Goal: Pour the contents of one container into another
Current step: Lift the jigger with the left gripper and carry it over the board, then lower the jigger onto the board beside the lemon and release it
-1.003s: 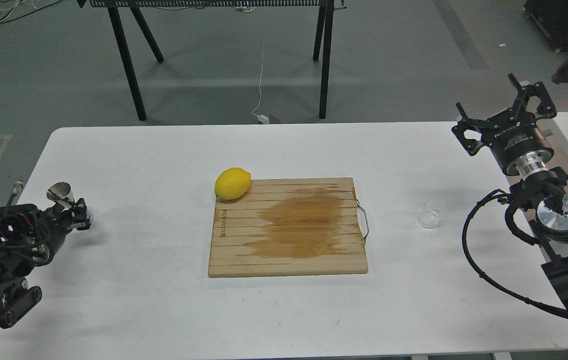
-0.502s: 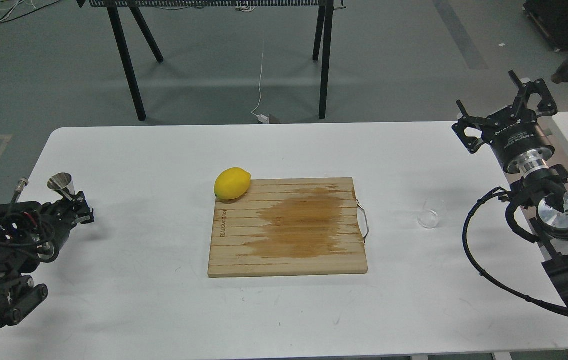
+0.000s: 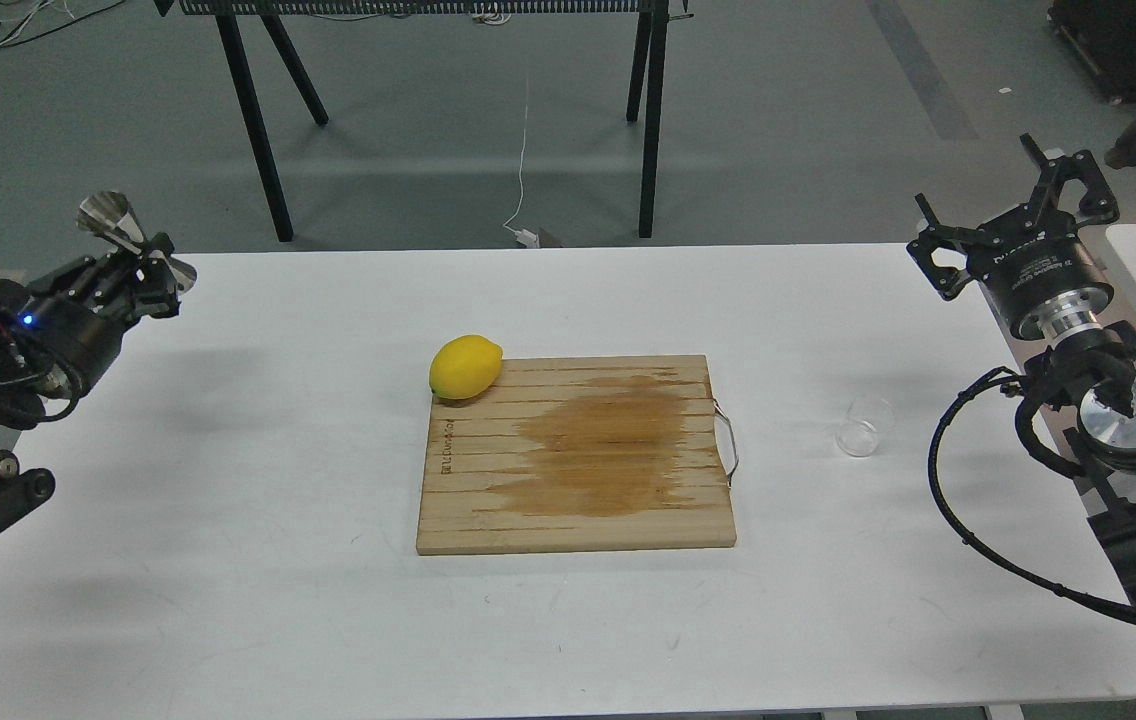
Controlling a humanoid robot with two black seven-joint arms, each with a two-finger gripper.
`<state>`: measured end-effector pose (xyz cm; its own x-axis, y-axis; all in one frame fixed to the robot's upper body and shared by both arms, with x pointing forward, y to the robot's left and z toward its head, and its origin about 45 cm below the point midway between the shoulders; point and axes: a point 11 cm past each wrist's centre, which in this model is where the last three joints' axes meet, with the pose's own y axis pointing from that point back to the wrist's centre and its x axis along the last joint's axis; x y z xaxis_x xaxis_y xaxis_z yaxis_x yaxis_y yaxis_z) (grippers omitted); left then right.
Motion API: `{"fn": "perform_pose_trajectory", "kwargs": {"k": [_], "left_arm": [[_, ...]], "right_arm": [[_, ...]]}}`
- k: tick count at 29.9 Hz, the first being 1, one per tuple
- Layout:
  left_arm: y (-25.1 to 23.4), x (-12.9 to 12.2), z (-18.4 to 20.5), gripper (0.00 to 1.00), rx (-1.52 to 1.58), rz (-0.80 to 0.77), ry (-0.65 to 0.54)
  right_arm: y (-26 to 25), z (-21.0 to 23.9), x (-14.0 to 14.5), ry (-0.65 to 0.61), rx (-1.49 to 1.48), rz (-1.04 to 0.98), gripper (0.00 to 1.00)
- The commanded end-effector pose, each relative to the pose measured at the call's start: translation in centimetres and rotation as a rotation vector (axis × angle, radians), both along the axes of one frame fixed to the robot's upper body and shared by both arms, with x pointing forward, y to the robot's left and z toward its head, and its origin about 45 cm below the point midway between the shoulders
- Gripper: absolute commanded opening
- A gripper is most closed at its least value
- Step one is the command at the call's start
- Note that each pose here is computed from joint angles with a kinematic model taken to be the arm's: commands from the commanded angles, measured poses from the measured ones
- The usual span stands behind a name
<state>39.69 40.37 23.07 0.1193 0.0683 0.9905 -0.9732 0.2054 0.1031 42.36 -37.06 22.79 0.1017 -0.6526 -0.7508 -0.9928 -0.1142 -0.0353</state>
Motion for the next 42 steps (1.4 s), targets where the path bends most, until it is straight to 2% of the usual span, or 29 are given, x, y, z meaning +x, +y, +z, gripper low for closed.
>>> {"fn": "perform_pose_trajectory", "kwargs": {"k": [1,4,7,18,27,35,42], "left_arm": [[-4.6,0.5,3.7,0.0,0.001,-0.125,-0.01],[-7.6,1.2,5.6,0.0,0.092,-0.227,-0.032],[-11.9,1.2,5.4,0.0,0.119,-0.325,-0.005],[-26.5,-0.6,-0.6,0.01,0.241,-0.612,0.047],[-30.2,-1.0,-5.1,0.01,0.289,-0.639,0.137],[-33.1,-4.4,-9.4,0.01,0.307,-0.733,0.227],[-35.4,-5.4,-10.9,0.01,0.268,-0.748,0.249]], "right_arm": [[-0.6,0.3,0.0,-0.001,-0.013,-0.008,0.99],[-1.5,0.3,-0.1,0.004,-0.029,-0.021,0.99],[-2.1,0.3,-0.1,0.01,-0.031,-0.039,0.99],[-4.8,-2.0,-0.7,0.076,-0.031,-0.119,0.99],[-6.0,-2.1,-1.0,0.081,-0.025,-0.147,0.99],[-6.0,-2.1,-1.0,0.08,-0.026,-0.145,0.99],[-5.7,-2.3,-1.0,0.085,-0.031,-0.136,0.99]]}}
